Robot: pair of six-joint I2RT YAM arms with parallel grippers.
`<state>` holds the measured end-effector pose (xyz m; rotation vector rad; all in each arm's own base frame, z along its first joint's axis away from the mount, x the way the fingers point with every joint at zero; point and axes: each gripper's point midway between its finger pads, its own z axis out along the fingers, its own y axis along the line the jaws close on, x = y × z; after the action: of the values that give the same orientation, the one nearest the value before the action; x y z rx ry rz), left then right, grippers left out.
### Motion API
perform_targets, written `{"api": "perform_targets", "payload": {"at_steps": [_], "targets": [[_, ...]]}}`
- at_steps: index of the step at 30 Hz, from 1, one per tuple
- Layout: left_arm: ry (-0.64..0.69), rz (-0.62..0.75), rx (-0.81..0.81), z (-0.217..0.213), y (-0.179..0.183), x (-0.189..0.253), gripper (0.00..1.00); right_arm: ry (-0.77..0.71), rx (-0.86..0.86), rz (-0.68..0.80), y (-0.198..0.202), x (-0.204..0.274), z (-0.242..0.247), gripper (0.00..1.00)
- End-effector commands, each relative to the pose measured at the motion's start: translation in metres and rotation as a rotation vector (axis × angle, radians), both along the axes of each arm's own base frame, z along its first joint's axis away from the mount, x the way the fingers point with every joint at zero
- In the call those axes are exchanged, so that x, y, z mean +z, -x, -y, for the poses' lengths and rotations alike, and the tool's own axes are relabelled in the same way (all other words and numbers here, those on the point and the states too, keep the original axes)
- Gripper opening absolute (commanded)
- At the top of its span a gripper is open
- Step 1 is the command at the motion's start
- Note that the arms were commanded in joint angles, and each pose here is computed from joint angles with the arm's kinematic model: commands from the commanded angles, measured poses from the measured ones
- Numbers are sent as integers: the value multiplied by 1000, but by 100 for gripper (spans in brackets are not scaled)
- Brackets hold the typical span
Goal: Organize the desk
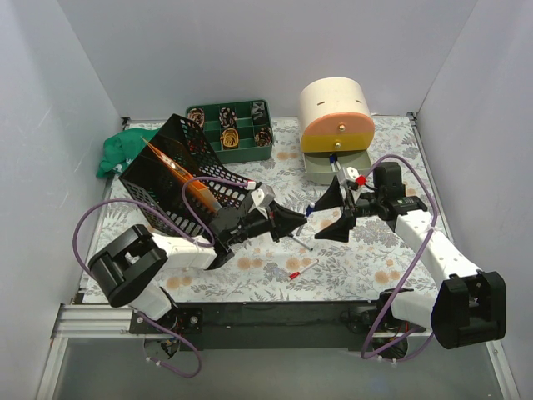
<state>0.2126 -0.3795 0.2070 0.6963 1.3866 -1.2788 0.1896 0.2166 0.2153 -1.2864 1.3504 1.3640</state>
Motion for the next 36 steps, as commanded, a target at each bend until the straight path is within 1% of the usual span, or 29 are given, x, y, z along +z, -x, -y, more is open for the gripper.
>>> {"api": "perform_targets", "payload": {"at_steps": [1, 5, 13, 14, 21, 25, 26, 27, 28, 30, 31, 33, 34, 36], "targets": [[78, 52, -6, 7, -1, 30, 0, -3, -12, -15, -4, 4, -3, 94], [61, 55, -6, 13, -1, 26, 0, -1, -14, -53, -5, 5, -5, 90], [39, 50, 4, 19, -2, 14, 0, -17, -3, -80, 0, 14, -6, 88], [38, 52, 4, 20, -2, 14, 0, -22, -8, -65, -1, 16, -6, 86], [56, 60, 7, 21, -3, 21, 0, -10, -22, -116, -5, 11, -7, 73], [56, 59, 4, 22, -3, 22, 0, -14, -16, -122, -5, 12, -7, 58], [50, 57, 2, 23, -3, 20, 0, -16, -9, -121, -4, 13, -7, 46], [51, 54, 0, 23, -2, 20, 0, -18, -6, -119, -4, 14, -7, 40], [50, 53, 0, 23, -3, 19, 0, -18, -6, -120, -4, 13, -7, 31], [49, 46, -4, 23, -2, 18, 0, -18, -7, -117, -4, 14, -7, 22], [52, 46, -6, 23, -1, 19, 1, -18, -7, -119, -4, 13, -7, 12], [54, 41, -2, 22, -1, 20, 7, -18, -5, -114, -4, 14, -7, 5], [58, 43, 1, 21, -1, 21, 14, -18, -9, -109, -5, 14, -7, 1], [60, 43, 4, 19, 0, 23, 25, -13, -19, -108, -6, 13, -7, 1]]}}
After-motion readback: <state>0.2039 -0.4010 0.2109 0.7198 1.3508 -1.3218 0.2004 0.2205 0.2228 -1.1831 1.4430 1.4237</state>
